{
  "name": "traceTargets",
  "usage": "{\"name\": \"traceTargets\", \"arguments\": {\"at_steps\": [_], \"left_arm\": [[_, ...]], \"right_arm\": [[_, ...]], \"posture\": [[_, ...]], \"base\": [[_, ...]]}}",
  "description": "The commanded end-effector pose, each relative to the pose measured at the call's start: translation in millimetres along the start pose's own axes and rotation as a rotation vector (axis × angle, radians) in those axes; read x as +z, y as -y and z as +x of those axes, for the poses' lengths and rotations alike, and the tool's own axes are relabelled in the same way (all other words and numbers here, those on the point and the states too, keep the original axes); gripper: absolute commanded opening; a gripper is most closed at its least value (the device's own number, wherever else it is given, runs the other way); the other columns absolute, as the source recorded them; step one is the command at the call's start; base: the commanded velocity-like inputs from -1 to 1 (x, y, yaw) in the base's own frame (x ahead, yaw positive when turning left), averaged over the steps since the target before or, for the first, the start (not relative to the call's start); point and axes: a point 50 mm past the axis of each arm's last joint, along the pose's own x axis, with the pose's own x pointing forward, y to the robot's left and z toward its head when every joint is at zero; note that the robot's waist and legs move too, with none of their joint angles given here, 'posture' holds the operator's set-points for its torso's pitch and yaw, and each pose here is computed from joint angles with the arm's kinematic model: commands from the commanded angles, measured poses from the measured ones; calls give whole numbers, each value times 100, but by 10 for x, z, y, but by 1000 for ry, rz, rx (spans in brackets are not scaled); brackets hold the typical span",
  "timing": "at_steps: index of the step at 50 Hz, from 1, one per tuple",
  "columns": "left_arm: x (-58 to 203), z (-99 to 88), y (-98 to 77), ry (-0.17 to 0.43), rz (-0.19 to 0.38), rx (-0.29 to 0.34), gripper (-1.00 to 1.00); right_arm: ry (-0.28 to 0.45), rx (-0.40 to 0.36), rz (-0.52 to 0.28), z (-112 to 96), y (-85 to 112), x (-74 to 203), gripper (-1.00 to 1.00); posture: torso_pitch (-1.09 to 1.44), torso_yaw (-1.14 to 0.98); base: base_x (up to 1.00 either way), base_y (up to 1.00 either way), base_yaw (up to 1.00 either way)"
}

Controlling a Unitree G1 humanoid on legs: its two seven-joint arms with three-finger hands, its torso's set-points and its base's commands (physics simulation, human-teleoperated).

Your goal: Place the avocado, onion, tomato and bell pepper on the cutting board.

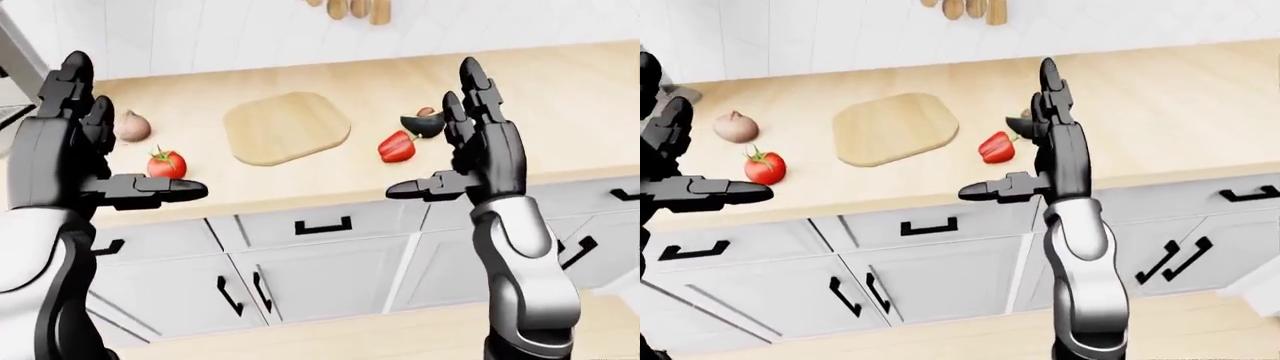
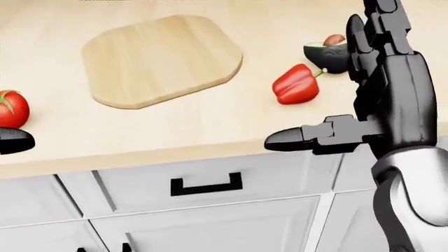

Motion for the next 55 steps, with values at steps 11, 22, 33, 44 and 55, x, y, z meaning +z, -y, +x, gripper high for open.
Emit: {"name": "traceTargets", "arguments": {"at_steps": [11,22,33,44,55], "left_arm": [[66,-16,1,79,12,14,100],[46,19,76,94,-30,9,100],[51,11,75,92,-24,8,100],[44,13,73,94,-17,14,100],[36,16,88,92,-12,10,100]], "right_arm": [[85,-10,-21,-4,28,142,100],[84,-21,-29,-46,66,161,100],[89,-24,-20,-48,69,151,100],[92,-29,-15,-59,77,141,100],[92,-26,-20,-79,70,128,100]], "posture": [[0,0],[0,0],[0,0],[0,0],[0,0]], "base": [[6,23,0],[7,27,0],[15,32,0],[34,0,0],[0,0,0]]}}
